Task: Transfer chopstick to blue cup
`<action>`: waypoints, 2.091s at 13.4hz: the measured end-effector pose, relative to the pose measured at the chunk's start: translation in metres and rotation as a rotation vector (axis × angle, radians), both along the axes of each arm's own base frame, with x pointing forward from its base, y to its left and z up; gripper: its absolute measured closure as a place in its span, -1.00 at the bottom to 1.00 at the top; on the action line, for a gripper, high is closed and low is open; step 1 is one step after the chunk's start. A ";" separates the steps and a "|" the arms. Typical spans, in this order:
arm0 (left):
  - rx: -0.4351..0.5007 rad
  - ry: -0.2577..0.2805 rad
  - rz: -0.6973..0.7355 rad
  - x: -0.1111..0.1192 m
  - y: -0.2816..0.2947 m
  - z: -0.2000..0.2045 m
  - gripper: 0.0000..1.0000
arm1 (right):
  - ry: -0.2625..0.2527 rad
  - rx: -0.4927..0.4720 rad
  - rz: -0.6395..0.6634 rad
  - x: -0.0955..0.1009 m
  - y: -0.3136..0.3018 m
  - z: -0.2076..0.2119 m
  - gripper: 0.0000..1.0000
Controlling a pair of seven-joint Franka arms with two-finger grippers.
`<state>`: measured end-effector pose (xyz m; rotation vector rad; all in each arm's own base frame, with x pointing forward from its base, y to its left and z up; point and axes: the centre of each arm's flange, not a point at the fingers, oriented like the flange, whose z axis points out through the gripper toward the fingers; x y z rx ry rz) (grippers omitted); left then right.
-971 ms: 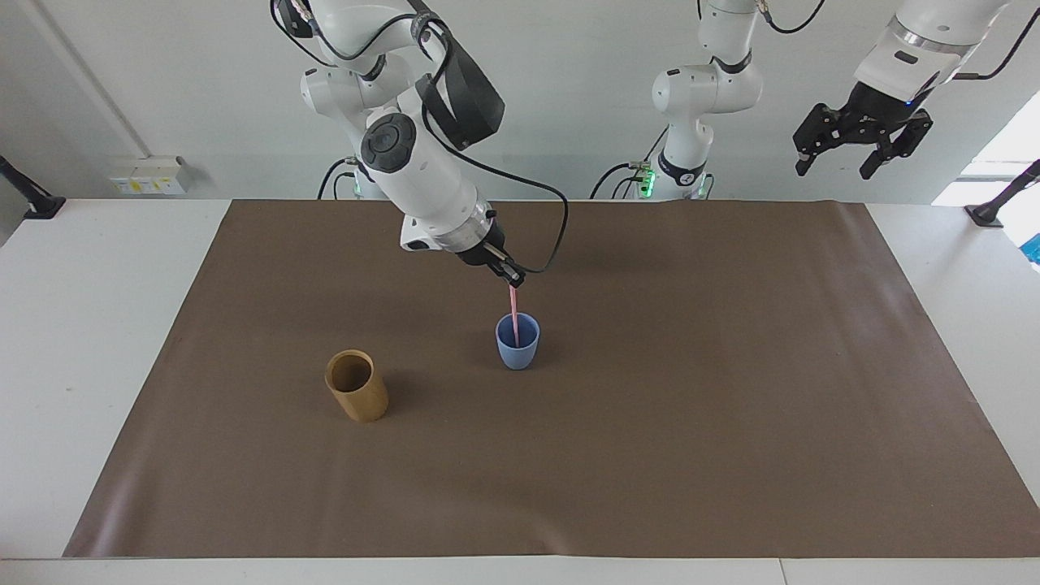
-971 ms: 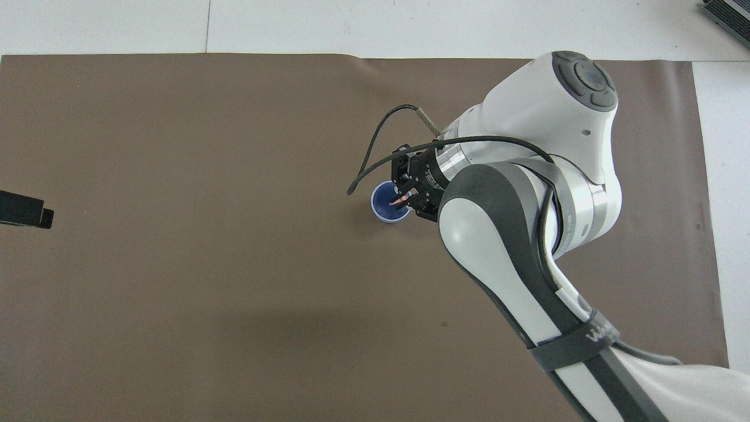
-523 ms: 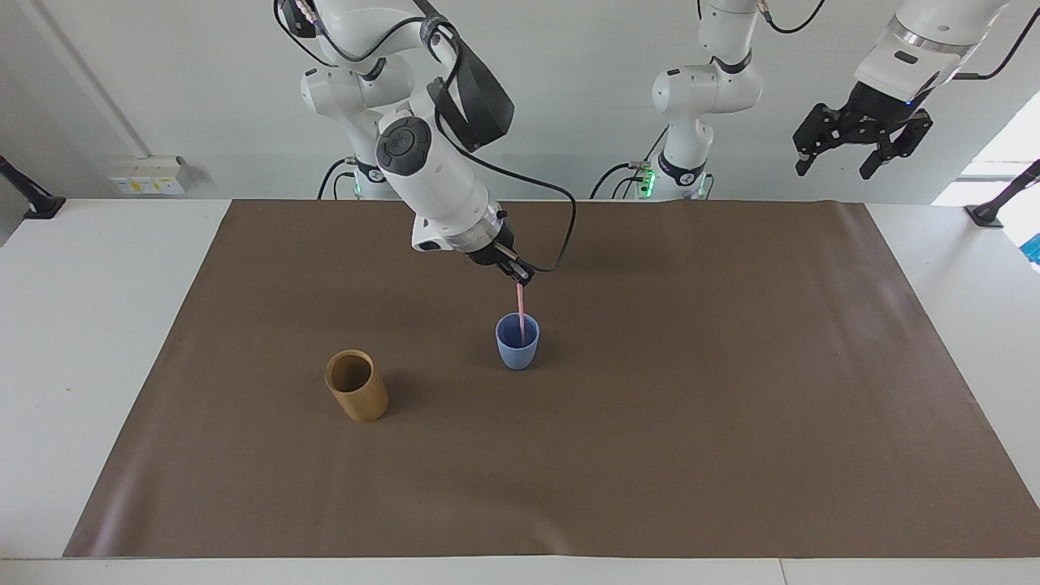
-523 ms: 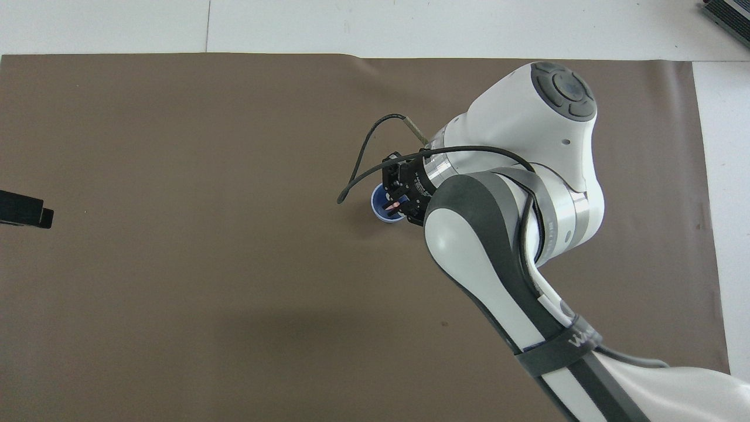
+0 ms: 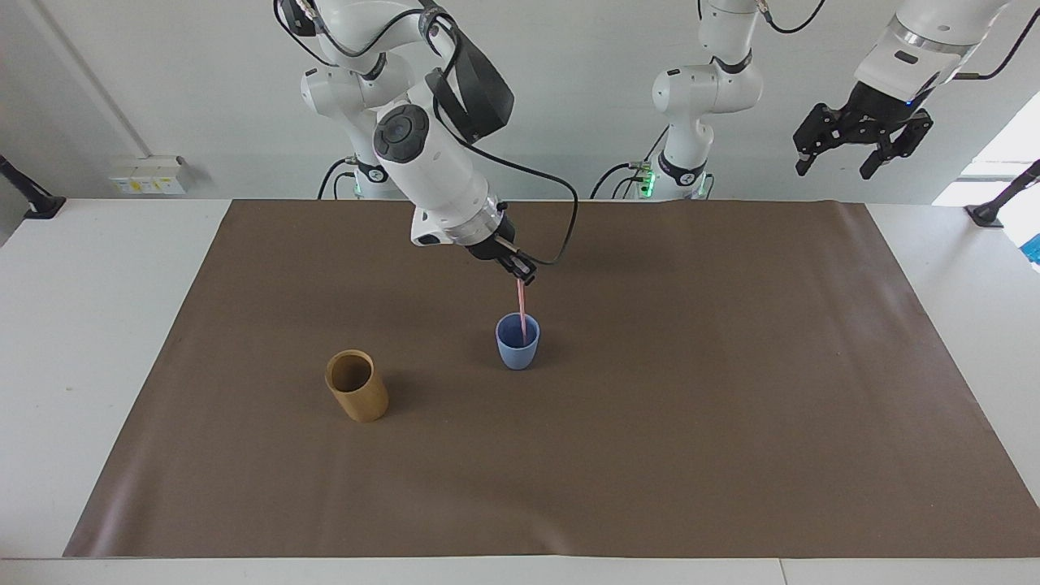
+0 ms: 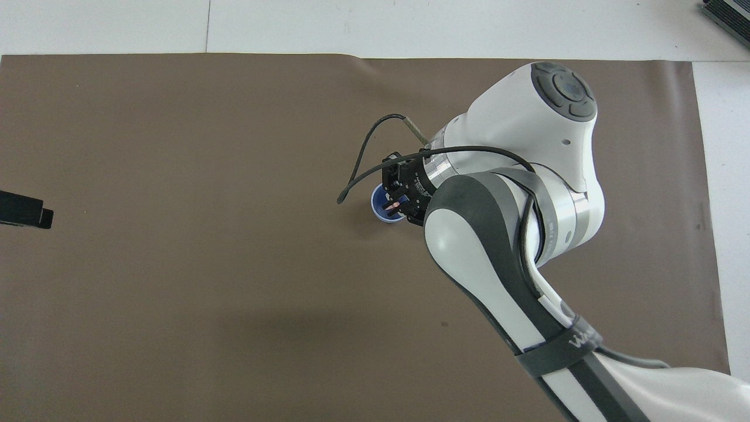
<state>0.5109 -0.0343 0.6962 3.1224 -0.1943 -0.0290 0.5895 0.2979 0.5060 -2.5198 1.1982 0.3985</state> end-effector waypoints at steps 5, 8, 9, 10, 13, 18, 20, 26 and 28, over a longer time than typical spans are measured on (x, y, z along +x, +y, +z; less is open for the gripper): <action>0.000 0.000 0.000 0.000 0.000 0.000 -1.00 | -0.118 -0.019 0.091 -0.006 -0.007 0.038 -0.68; 0.000 0.000 0.000 0.000 0.000 0.000 -1.00 | -0.233 -0.074 0.192 -0.013 -0.020 0.068 -1.00; 0.000 0.000 0.000 0.000 0.000 0.000 -1.00 | -0.269 -0.090 0.229 -0.013 -0.028 0.077 -1.00; 0.000 0.000 0.000 0.000 0.000 0.000 -1.00 | -0.301 -0.111 0.266 -0.012 -0.039 0.084 -1.00; 0.000 0.000 0.000 0.000 0.000 0.000 -1.00 | -0.378 -0.217 0.429 -0.006 -0.081 0.095 -1.00; 0.000 0.000 0.000 0.000 0.000 0.000 -1.00 | -0.405 -0.371 0.641 -0.014 -0.146 0.117 -1.00; 0.000 0.000 0.000 0.000 0.000 0.000 -1.00 | -0.399 -0.413 0.686 -0.018 -0.165 0.127 -1.00; 0.000 0.000 0.000 0.000 0.000 0.000 -1.00 | -0.271 -0.427 0.691 -0.039 -0.214 0.147 -1.00; 0.000 0.000 0.000 0.000 0.000 0.000 -1.00 | -0.245 -0.422 0.705 -0.049 -0.220 0.152 -1.00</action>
